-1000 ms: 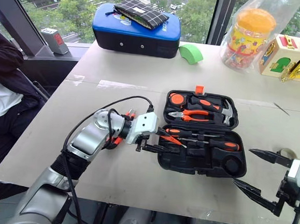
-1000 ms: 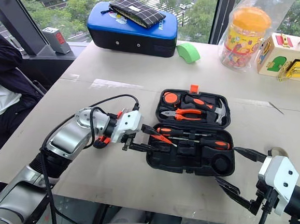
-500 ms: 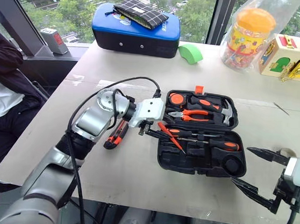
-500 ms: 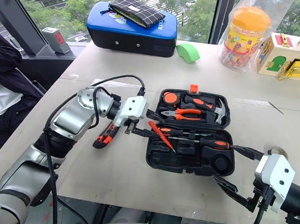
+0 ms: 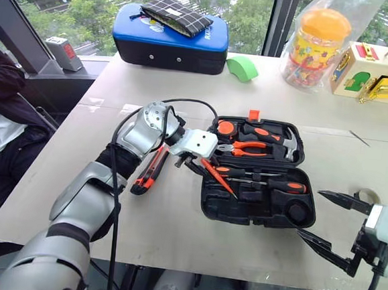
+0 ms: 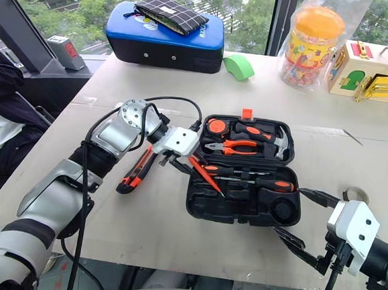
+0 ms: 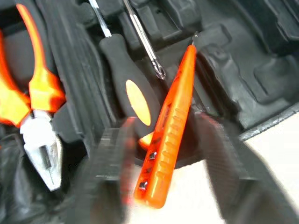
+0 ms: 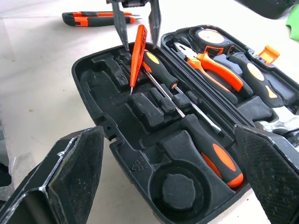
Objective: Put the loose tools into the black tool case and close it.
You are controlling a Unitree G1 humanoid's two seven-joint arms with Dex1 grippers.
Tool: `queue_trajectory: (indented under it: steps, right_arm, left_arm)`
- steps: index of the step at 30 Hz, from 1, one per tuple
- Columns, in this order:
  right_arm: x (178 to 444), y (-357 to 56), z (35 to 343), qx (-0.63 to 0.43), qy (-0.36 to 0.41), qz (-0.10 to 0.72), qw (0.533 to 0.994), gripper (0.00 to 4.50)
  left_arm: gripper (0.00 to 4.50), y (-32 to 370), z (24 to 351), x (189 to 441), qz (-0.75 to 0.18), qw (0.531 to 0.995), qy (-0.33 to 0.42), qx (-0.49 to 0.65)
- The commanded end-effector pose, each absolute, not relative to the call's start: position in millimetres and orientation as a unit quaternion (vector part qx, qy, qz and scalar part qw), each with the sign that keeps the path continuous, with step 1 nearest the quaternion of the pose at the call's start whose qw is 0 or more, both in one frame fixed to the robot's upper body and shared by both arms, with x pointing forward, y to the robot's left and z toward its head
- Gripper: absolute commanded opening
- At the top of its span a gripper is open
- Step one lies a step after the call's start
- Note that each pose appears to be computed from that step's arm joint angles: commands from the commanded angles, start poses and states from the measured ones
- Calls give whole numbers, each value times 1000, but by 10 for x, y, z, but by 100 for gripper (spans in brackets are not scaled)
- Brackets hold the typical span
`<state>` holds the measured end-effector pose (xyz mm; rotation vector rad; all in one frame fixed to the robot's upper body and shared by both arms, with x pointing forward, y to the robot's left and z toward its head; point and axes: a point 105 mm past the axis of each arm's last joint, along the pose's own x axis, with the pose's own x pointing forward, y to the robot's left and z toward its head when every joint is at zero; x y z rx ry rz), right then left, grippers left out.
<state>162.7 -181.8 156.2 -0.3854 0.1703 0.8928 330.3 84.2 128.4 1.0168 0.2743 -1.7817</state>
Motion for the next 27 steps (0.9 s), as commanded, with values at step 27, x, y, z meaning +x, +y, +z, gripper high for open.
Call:
queue_trajectory:
  steps: [27]
  right_arm:
    - [1587,-1815,1607,-196,72,424,881,450]
  left_arm:
    - [8,573,1184,2903,-645,699,267,154]
